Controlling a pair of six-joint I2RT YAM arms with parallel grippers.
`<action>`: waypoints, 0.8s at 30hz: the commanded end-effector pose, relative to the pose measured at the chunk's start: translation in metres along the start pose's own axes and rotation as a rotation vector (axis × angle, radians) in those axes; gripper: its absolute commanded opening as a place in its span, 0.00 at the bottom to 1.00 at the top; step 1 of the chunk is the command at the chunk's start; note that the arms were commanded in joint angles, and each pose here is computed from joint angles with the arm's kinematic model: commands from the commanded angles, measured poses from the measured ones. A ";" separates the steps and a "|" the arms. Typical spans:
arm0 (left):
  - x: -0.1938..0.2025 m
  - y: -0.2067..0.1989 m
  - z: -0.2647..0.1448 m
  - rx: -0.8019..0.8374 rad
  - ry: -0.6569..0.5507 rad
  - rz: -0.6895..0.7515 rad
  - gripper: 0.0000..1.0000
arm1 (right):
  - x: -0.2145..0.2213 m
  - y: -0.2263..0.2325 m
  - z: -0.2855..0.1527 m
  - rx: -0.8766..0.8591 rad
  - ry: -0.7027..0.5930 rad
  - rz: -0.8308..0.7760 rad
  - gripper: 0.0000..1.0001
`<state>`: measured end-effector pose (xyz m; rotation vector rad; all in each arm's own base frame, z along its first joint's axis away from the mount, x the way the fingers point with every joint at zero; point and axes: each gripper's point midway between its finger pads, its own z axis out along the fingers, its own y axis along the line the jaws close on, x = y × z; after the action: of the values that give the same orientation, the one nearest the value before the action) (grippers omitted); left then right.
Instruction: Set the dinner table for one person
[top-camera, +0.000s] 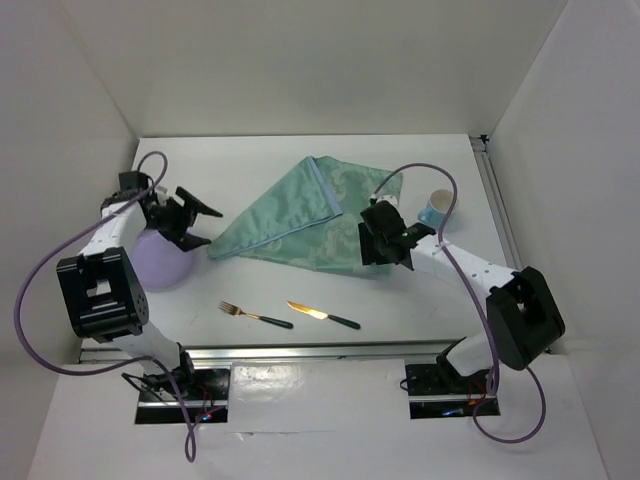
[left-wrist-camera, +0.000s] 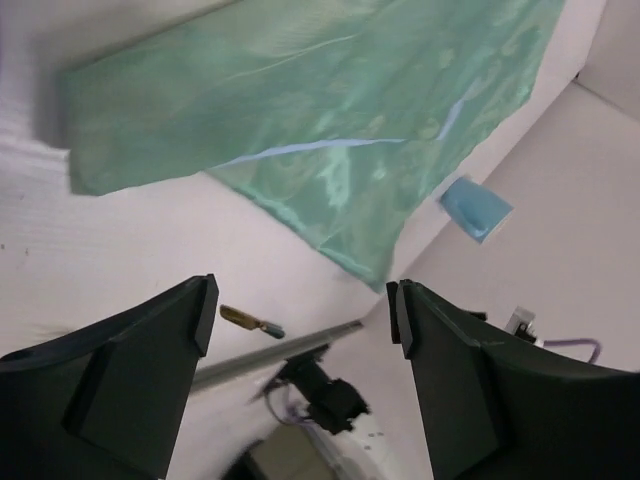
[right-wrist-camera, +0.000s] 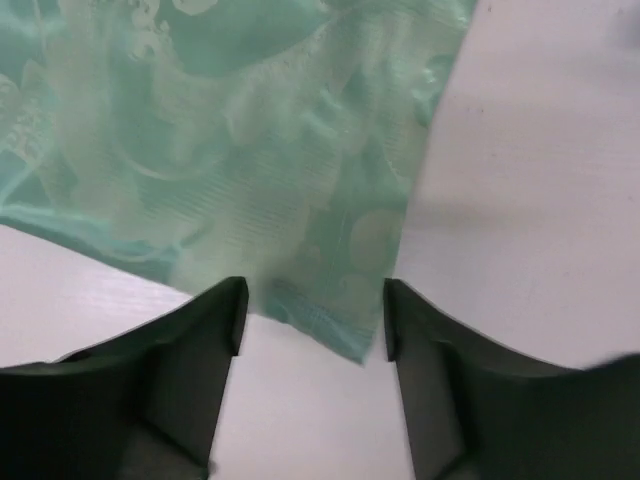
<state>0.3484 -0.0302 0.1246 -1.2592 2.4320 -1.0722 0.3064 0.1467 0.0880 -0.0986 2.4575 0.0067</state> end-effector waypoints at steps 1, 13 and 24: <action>-0.021 -0.072 -0.040 0.099 -0.170 0.312 0.90 | -0.037 0.010 -0.027 -0.050 -0.114 0.070 0.72; -0.018 0.002 0.001 -0.681 -0.321 0.663 0.51 | -0.009 0.044 -0.062 -0.258 0.069 0.475 0.36; -0.024 0.054 0.027 -0.736 -0.267 0.517 0.74 | 0.064 0.022 -0.044 -0.286 0.189 0.874 0.71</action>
<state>0.3359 -0.0162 0.0588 -0.6844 2.8302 0.1406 0.2096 0.1516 0.0620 0.7897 2.5820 0.5928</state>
